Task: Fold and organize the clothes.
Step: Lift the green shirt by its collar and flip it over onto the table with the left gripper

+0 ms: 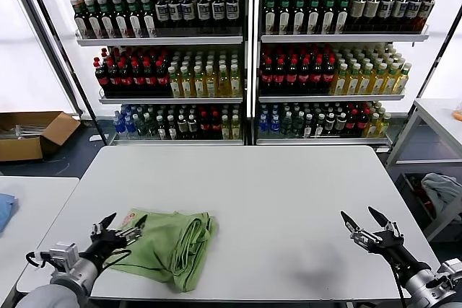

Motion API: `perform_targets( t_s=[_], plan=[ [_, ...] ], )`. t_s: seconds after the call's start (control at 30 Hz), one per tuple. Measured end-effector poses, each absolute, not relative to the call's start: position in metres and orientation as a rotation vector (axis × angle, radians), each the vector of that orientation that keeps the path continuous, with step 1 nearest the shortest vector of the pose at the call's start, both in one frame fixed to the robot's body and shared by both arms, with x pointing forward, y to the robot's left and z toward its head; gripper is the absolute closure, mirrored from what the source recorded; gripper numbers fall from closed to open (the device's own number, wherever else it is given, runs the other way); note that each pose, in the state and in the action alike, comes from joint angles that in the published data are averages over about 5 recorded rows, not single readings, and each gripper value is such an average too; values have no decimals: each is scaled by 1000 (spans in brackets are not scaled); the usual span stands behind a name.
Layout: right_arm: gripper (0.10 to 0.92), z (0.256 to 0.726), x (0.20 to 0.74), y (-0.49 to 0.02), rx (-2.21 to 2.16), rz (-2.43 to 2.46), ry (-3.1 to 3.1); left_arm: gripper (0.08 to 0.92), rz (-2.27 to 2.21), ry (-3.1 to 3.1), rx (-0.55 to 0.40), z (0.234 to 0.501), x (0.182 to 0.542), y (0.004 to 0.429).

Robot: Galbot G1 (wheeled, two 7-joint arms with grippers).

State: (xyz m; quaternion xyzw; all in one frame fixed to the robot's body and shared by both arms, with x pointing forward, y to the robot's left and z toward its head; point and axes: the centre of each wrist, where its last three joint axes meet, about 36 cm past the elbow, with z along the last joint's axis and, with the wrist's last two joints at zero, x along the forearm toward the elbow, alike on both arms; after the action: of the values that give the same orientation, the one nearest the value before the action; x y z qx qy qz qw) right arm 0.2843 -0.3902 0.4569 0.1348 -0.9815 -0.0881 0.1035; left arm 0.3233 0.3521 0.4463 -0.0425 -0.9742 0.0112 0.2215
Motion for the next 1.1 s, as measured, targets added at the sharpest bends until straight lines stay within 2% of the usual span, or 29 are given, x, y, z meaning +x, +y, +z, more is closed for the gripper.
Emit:
perform_targets(
  t_s=[0.3,0.83,0.93,1.1],
  plan=[
    [200,456,283,-389,404,-258,-2889,177,2,-2647,-3,416,331,373],
    [200,453,281,-387,405,-265,-2881,182,50,-2605,-16,384,334,344],
    [200,453,281,-387,405,-263,-2882,233,65,-2601,-23,380,334,340],
    [200,454,281,-388,403,-257,-2885,380,82,-2601,-30,377,334,338]
  ],
)
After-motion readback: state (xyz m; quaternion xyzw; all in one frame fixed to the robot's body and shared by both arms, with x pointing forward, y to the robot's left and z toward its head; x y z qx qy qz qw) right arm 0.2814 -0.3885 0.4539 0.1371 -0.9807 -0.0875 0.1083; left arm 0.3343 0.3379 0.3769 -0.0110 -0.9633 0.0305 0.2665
